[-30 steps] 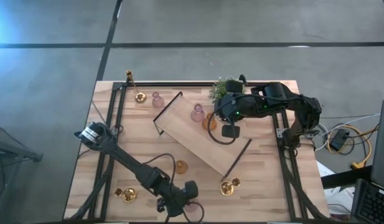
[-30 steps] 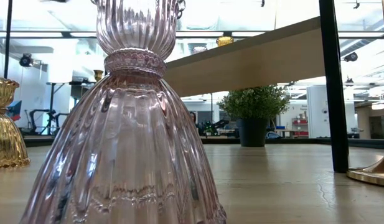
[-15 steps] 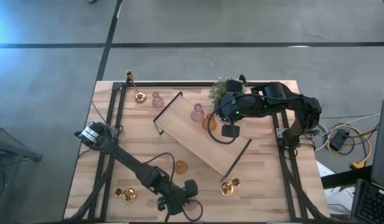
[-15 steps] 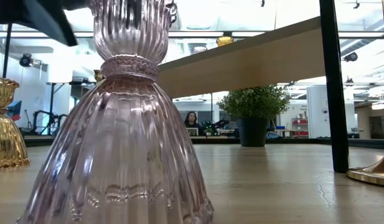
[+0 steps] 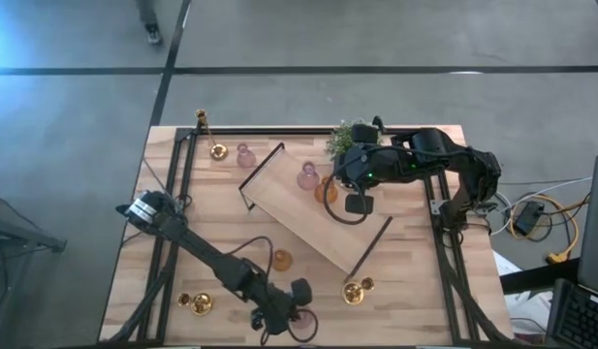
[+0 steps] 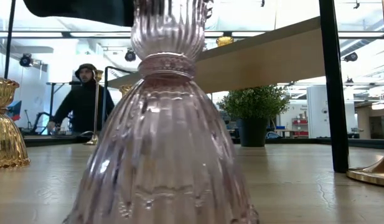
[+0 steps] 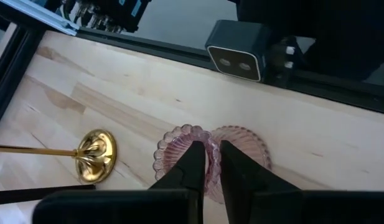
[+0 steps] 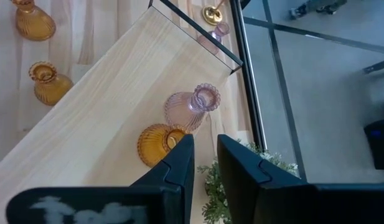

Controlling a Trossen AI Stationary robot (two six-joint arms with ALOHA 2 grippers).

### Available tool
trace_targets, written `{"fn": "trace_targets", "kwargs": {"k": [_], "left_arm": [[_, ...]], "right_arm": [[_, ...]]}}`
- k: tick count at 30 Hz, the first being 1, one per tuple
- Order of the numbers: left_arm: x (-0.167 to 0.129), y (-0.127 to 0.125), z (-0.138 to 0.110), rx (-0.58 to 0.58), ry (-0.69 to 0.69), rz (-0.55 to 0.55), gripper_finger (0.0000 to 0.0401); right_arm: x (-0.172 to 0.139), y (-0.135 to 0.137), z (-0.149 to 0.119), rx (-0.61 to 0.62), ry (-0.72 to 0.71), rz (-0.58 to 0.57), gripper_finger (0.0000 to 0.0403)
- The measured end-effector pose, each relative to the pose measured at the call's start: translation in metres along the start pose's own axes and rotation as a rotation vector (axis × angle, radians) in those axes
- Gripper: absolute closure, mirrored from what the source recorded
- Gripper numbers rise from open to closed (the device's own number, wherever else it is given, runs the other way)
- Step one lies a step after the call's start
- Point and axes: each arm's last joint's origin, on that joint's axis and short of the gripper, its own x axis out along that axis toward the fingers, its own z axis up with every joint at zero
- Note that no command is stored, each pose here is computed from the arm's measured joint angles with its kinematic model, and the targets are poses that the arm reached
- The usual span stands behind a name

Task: Pick & Place candle stick holders
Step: Put the light pink glass candle holder on the shelf

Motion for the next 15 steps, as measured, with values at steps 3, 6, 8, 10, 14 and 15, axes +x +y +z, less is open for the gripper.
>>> {"fn": "trace_targets", "kwargs": {"k": [3,6,8,10,14,15], "left_arm": [[0.009,-0.001,-0.003,-0.02,0.015,-0.01,0.0369],[0.012,-0.002,-0.004,-0.041,0.017,-0.01,0.0369],[0.012,-0.001,-0.004,-0.056,0.016,-0.008,0.0369],[0.01,0.0,-0.003,-0.063,0.01,-0.004,0.0368],[0.001,0.004,0.003,-0.078,-0.026,0.014,0.0318],[-0.003,0.006,0.005,-0.084,-0.036,0.02,0.0303]], "right_arm": [[0.0,0.0,0.0,0.0,0.0,0.0,0.0334],[0.0,0.0,0.0,0.0,0.0,0.001,0.0329],[0.0,0.0,0.0,0.0,0.0,0.001,0.0326],[0.0,0.0,0.0,0.002,0.0,0.001,0.0325],[0.0,0.0,0.0,0.003,0.0,0.001,0.0324],[0.0,0.0,0.0,0.004,0.0,0.001,0.0325]]}}
